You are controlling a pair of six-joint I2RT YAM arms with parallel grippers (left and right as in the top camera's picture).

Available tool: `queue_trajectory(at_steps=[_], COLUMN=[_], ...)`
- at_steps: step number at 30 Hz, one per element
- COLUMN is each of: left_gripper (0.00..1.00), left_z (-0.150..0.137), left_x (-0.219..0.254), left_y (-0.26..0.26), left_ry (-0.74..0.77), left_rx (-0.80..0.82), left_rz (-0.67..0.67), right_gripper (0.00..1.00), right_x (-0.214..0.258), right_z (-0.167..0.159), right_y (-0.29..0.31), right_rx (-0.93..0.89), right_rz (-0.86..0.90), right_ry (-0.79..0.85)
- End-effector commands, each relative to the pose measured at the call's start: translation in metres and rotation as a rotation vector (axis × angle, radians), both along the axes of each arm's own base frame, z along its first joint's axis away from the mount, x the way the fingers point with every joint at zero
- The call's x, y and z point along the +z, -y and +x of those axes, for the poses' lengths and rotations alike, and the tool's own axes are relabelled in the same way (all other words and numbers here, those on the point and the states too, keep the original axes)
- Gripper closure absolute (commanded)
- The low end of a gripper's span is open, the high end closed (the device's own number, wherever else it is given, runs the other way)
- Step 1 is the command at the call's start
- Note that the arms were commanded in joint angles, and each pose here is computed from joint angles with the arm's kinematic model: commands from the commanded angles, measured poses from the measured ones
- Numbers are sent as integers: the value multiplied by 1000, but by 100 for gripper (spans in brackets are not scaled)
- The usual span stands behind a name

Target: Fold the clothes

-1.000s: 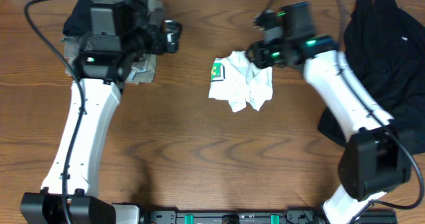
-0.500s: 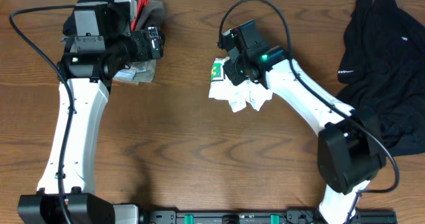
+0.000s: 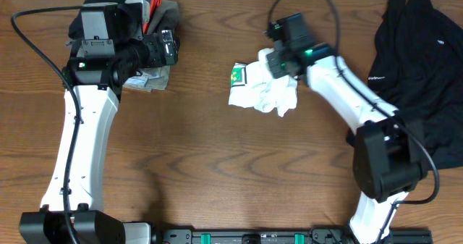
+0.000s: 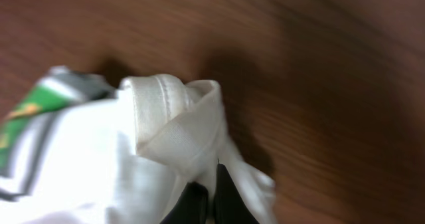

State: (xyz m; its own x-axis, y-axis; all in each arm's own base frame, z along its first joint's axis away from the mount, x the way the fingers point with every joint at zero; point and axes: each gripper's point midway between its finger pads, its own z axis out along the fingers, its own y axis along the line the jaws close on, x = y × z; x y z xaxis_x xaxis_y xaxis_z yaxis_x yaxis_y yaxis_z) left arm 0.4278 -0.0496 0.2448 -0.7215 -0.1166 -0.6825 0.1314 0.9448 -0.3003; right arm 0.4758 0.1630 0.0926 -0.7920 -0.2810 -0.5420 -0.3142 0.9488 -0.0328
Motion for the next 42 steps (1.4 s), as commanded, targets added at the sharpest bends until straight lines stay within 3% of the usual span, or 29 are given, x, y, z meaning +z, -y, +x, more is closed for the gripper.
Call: queue_trajectory(at_steps=[1,5,8,14,19,25,34,37,42], left_gripper=[2,2,2,2,2,2,2,2,2], left_z=[2,2,2,3,4,6,7,7,7], left_x=[1,1,1,-1,-5,-11,-15,-15,-15], left_y=[-5,-6,-6,-6,-6,-6,-6,-6,-6], left_ry=[7,7,7,2,-9,-23,-32,-32,-32], left_rx=[8,10,10,10,10,10,10,10,10], left_rz=[22,24,24,24,24,24,23,23,23], right_gripper=[99,96,67,49,49,50,51,57,65], right_x=[8,-6,-19,-21,14,20,-4,-9,-13], right_z=[5,-6,-20,-38,-39,-61,-87,-89,-96], right_y=[22,40,50,51,25,-6,-19,-1,6], right_rx=[-69,-85,-114,-117,-28,43,-31,-139,-155], right_rz=[120,204,222,272,404,394,159,51,12], right_ry=[-32,-141,-227,-307,-265,-302,-351,-337,-361])
